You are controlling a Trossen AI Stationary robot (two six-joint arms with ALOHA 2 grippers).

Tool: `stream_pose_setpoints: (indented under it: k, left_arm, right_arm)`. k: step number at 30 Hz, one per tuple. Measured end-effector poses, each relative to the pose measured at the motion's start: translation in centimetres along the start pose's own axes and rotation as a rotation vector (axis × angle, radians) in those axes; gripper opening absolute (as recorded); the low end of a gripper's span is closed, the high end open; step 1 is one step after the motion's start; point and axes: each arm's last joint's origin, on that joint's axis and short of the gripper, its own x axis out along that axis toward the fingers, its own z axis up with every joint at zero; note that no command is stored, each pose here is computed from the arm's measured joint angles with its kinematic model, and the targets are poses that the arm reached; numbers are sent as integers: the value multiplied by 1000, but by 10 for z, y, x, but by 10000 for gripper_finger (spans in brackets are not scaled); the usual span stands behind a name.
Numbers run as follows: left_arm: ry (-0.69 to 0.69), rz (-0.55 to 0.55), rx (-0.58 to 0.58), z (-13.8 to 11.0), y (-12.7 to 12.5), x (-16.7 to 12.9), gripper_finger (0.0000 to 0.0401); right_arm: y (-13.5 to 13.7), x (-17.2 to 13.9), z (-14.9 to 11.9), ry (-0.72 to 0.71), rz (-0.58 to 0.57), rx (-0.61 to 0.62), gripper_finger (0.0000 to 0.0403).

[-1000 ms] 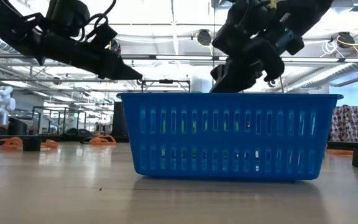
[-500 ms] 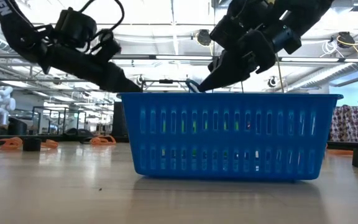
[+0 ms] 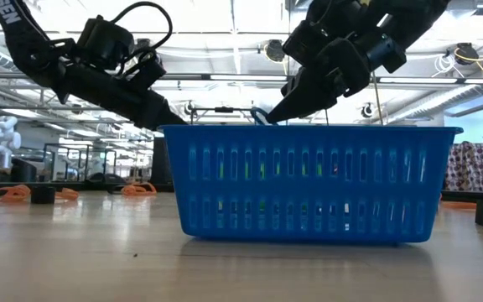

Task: Sort rubber bands into baskets
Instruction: Put the blue rubberband into the green bin

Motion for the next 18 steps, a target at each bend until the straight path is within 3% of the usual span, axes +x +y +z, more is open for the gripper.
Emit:
stream_pose_setpoints:
  k: [7,18]
  left_arm:
    - [0,0,0,0,0,0,177]
    - [0,0,0,0,0,0,177]
  right_arm:
    - [0,0,-1,15,-11,32,53]
    - [-7,-3,-3,73,-270,-12,70]
